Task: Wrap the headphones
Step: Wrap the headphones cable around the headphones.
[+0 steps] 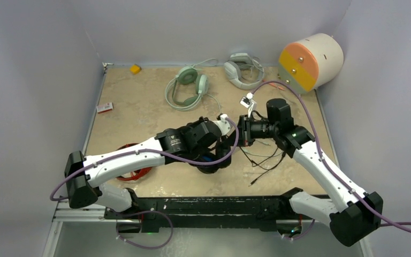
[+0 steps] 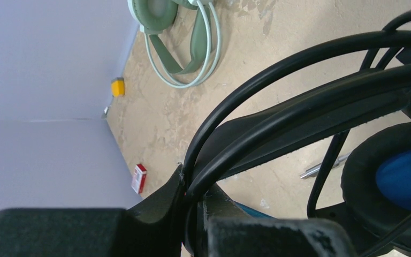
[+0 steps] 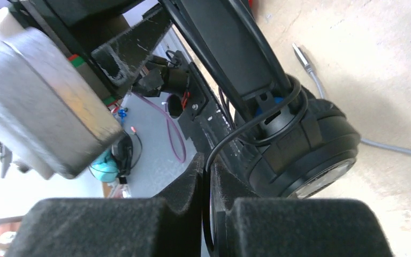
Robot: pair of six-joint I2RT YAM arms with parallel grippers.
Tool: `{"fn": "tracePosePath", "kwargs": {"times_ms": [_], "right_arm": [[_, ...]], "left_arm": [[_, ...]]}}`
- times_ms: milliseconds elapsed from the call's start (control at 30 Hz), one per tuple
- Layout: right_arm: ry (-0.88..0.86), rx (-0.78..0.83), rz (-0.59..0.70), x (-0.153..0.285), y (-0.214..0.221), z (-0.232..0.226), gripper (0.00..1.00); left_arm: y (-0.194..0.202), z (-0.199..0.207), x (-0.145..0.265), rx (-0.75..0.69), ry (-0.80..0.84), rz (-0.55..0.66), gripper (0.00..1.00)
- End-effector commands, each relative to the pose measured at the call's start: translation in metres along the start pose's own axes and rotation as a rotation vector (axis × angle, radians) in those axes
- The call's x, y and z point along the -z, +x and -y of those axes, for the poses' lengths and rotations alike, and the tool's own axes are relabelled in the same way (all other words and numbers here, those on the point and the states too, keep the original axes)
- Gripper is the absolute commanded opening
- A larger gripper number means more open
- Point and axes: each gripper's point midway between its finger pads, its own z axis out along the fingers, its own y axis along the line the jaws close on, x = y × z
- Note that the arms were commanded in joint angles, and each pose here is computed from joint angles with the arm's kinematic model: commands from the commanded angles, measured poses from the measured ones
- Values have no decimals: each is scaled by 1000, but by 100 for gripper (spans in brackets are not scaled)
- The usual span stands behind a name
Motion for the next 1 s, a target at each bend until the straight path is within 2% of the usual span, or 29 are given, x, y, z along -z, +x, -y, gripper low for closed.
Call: {"fn": "tracePosePath", "kwargs": {"times_ms": [0,133,267,400,500,667,967], "right_arm": [[-73,-61,33,-3,0,-15,7],[-26,-79,65,-12,4,-11,6],[31,-83,93,-21,7,-8,7],[61,-72,101,-35,16,-7,7],[85,-54,101,-43,20,-5,8],[117,-30,100,-56,31,3,8],[94,-1,54,-80,50,-7,8]], "left_arm": [[-15,-19,3,224,-85,12,0],[-7,-17,-4,327,-146,-65,0],[11,-26,-16,493,-231,-211,0],[30,-26,-32,649,-236,-367,0],[34,-25,-38,718,-244,-428,0],[37,-25,-50,900,-168,-478,0],[46,-39,-56,1107,-175,-480,0]]}}
